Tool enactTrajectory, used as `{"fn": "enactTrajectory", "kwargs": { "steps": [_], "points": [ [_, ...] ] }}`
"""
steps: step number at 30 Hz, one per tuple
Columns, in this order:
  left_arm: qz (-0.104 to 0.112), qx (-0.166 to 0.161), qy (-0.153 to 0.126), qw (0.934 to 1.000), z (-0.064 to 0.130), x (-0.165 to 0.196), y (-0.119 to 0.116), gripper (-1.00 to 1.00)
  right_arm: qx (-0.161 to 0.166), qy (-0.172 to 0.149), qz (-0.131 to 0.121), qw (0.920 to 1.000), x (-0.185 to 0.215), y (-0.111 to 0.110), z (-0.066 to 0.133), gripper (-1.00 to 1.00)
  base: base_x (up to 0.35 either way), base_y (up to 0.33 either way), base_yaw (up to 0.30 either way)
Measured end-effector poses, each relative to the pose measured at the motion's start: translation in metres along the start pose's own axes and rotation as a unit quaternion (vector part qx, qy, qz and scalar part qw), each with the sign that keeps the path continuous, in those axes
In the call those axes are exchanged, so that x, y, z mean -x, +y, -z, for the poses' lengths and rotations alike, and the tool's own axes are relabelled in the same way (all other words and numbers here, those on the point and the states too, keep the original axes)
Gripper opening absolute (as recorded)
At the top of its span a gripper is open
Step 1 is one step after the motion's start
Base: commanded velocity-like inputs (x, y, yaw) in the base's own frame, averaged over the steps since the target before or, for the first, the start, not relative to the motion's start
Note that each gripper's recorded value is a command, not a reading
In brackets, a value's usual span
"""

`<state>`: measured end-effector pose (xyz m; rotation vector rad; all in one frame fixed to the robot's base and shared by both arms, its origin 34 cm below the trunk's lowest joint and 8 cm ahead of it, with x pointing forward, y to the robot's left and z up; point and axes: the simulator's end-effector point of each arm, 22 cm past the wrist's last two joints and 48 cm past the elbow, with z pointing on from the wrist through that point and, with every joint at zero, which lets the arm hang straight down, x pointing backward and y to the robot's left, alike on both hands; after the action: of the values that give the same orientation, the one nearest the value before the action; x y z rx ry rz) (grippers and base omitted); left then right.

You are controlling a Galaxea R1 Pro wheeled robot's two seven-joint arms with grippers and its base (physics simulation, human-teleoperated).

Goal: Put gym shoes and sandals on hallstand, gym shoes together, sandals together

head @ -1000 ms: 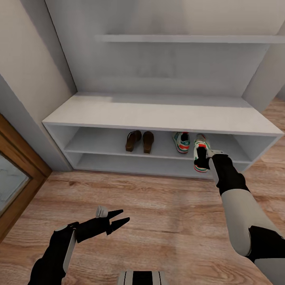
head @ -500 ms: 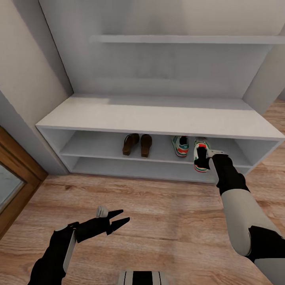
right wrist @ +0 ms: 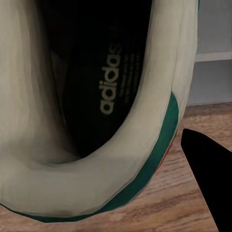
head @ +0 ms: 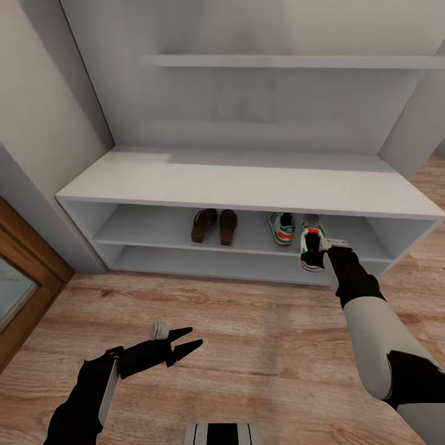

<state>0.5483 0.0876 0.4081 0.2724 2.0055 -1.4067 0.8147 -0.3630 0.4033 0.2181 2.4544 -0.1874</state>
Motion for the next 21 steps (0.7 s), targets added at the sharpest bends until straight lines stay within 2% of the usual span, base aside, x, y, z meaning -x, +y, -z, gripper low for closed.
{"fn": "enactTrajectory", "kwargs": {
  "steps": [10,16,21],
  "points": [
    [0.0,0.0,0.0,1.0,-0.0003,0.0,0.0,1.0,0.0,0.001,0.001,1.0,-0.0013,0.0004,-0.0008,-1.0,0.01,0.0,0.0],
    [0.0,0.0,0.0,1.0,-0.0002,0.0001,-0.0001,1.0,0.0,0.0,0.001,1.0,-0.0011,0.0004,-0.0005,-1.0,0.196,0.0,0.0],
    [0.0,0.0,0.0,1.0,-0.0002,0.0,-0.0001,1.0,0.0,0.001,0.0,1.0,-0.0013,0.0002,-0.0008,-1.0,0.05,0.0,0.0]
  ]
}}
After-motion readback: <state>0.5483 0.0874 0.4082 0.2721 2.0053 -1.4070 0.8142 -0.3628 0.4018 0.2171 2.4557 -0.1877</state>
